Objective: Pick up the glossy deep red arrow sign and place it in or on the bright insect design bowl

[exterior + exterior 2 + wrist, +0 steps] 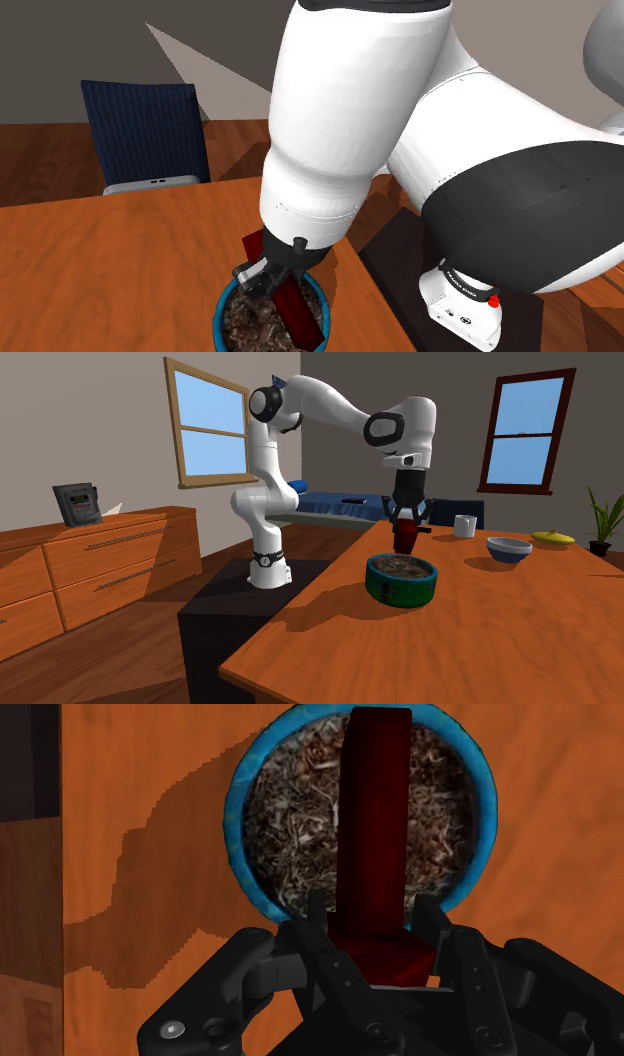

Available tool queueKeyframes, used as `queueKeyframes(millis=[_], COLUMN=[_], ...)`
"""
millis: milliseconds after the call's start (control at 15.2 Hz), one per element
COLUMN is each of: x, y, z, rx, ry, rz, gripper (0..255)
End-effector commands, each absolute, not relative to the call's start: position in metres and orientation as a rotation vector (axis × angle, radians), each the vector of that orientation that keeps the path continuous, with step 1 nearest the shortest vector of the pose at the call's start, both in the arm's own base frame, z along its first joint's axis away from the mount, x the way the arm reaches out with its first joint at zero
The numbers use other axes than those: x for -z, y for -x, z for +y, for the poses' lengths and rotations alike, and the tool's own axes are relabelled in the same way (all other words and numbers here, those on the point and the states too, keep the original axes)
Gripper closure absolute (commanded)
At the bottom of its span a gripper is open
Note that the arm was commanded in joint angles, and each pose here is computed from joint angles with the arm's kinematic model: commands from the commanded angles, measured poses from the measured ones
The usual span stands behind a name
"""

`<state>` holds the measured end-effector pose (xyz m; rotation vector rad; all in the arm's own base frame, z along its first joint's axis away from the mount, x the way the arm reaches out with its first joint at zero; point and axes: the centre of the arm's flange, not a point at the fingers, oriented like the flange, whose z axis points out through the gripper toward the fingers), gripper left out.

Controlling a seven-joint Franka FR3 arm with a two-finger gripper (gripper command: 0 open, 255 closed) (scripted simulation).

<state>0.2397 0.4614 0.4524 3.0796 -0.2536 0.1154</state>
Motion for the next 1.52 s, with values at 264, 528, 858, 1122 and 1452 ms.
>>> queueKeyframes(millis=[264,528,858,1122,1452], x=[-0.423,-0.423,-0.424,-0.423,-0.473], y=[-0.24,-0.24,-0.24,-0.24,-0.236], z=[0.46,0.46,0.461,0.46,0.463], rx=[-0.116,-0.116,-0.116,-0.116,-0.116], ry=[-3.08,-3.08,-3.08,-3.08,-3.08], rz=[-0.253,-0.253,-0.253,-0.253,-0.253], gripper=[255,255,0,0,0])
